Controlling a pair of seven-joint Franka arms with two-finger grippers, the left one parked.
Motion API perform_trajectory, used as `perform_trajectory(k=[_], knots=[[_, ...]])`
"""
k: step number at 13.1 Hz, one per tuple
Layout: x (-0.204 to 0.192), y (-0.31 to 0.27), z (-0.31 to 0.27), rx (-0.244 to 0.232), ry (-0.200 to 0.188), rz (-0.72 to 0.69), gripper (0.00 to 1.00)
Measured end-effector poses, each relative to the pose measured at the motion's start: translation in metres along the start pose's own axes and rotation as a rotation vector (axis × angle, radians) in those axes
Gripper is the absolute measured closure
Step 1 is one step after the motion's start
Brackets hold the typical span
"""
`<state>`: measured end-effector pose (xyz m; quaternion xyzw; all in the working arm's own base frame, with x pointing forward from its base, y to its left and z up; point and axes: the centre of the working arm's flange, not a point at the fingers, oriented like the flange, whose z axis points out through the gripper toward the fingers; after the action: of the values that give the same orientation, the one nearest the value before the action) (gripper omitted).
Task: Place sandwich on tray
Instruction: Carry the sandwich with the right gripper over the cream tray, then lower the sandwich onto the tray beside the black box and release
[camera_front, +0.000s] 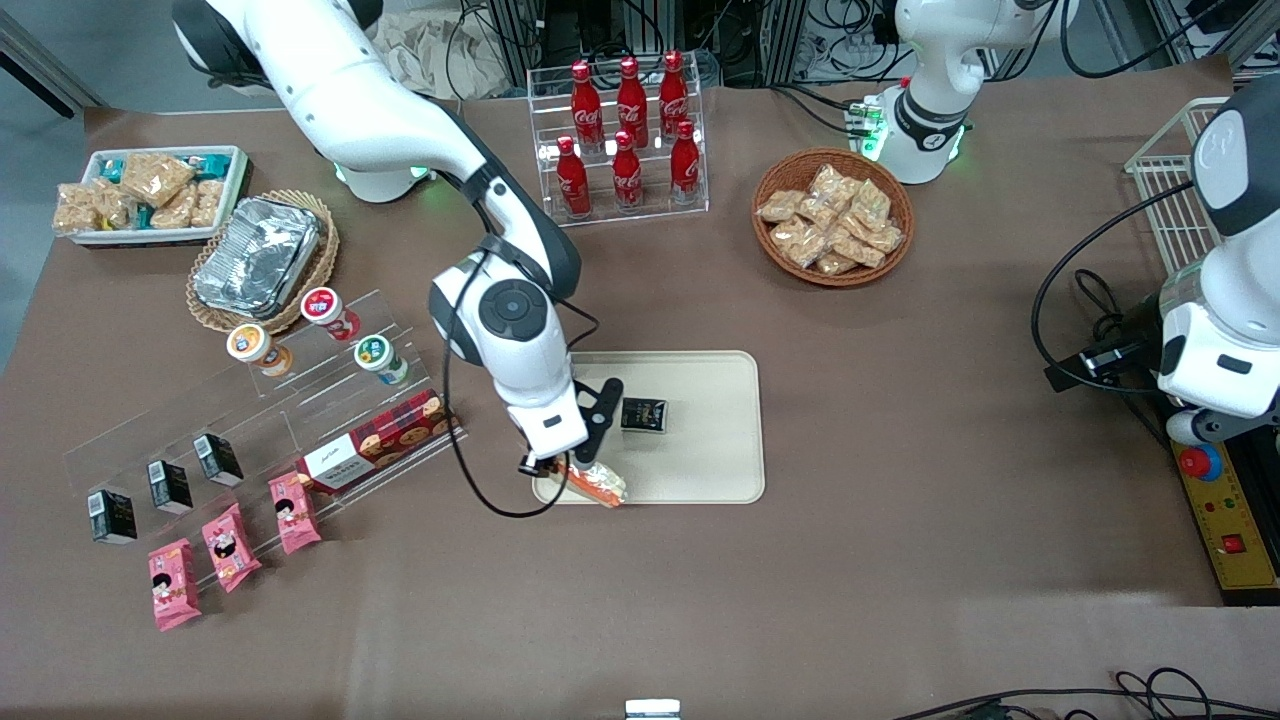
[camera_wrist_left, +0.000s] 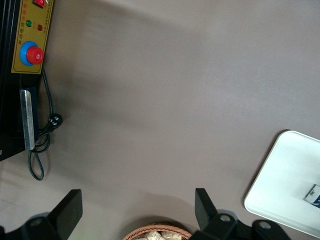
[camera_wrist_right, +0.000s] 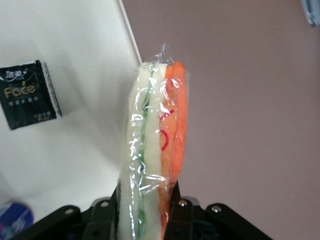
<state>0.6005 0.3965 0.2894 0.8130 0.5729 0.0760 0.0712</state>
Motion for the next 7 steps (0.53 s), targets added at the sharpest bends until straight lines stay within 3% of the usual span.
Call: perform_trajectory(k=[5, 7], knots=[[0.018, -0.024, 0.02, -0.027, 0.01, -0.081, 0.63], [0.024, -0.031, 0.018, -0.034, 0.017, -0.098, 0.58]])
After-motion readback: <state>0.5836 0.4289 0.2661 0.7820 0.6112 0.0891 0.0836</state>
